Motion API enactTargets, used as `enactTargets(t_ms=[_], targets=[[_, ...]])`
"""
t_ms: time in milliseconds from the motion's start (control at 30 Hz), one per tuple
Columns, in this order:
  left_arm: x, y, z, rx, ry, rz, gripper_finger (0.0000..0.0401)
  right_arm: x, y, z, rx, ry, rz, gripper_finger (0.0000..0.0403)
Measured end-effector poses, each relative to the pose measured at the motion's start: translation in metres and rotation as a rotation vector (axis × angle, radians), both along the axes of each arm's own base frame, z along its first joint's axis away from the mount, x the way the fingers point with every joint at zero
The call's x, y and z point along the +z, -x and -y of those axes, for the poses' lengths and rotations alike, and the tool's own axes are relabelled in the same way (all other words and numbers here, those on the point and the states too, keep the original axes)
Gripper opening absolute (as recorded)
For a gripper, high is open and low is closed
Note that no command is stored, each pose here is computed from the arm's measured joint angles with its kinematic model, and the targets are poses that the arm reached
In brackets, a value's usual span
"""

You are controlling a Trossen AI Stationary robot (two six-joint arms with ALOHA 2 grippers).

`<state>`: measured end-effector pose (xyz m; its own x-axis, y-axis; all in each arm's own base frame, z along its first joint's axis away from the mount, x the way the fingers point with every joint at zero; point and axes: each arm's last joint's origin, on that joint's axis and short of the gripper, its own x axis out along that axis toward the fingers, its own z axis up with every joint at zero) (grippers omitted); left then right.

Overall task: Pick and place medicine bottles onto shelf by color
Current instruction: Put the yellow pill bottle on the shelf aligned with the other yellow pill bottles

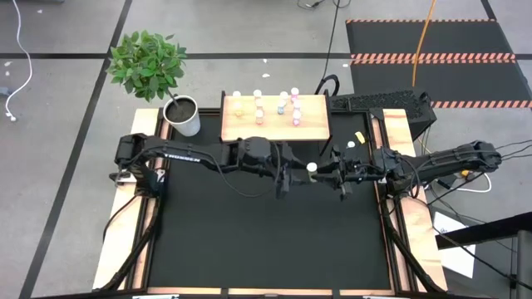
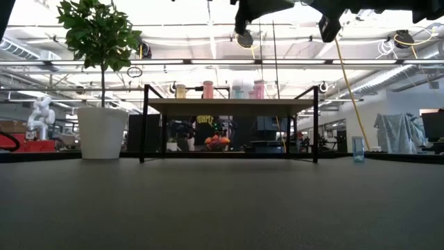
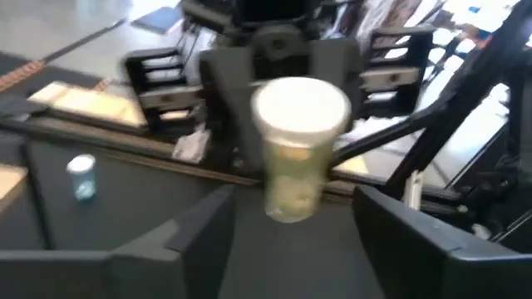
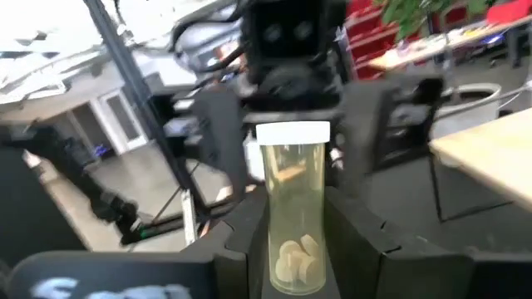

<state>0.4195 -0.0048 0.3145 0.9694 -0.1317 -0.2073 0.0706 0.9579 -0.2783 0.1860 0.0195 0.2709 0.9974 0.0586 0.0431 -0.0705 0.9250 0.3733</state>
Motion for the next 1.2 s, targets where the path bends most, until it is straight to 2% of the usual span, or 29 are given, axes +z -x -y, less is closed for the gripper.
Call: enactTargets(t_ms=[100, 233, 400, 600, 1033, 1200], targets=[[0.007, 0.007, -0.006, 0.020, -0.014, -0.015, 0.0281, -0.001, 0.000, 0.000, 0.011, 0.005, -0.011, 0.0095], [0.023, 0.014, -0.012, 0.034, -0.022, 0.052, 0.0325, -0.003, 0.000, 0.000, 0.009, 0.007, -0.025, 0.0095], [0.027, 0.012, -0.012, 0.035, -0.025, 0.108, 0.0339, -0.007, 0.000, 0.000, 0.008, 0.016, -0.069, 0.0095], [0.012, 0.005, -0.007, 0.009, -0.030, 0.061, 0.0319, -0.010, 0.000, 0.000, 0.006, 0.039, -0.102, 0.0095], [0.009, 0.003, -0.009, 0.001, -0.112, 0.063, 0.0245, -0.010, 0.000, 0.000, -0.001, 0.097, -0.094, 0.0096], [0.003, -0.002, -0.010, -0.009, -0.162, 0.062, 0.0229, -0.010, 0.000, 0.000, -0.007, 0.109, -0.093, 0.0096]])
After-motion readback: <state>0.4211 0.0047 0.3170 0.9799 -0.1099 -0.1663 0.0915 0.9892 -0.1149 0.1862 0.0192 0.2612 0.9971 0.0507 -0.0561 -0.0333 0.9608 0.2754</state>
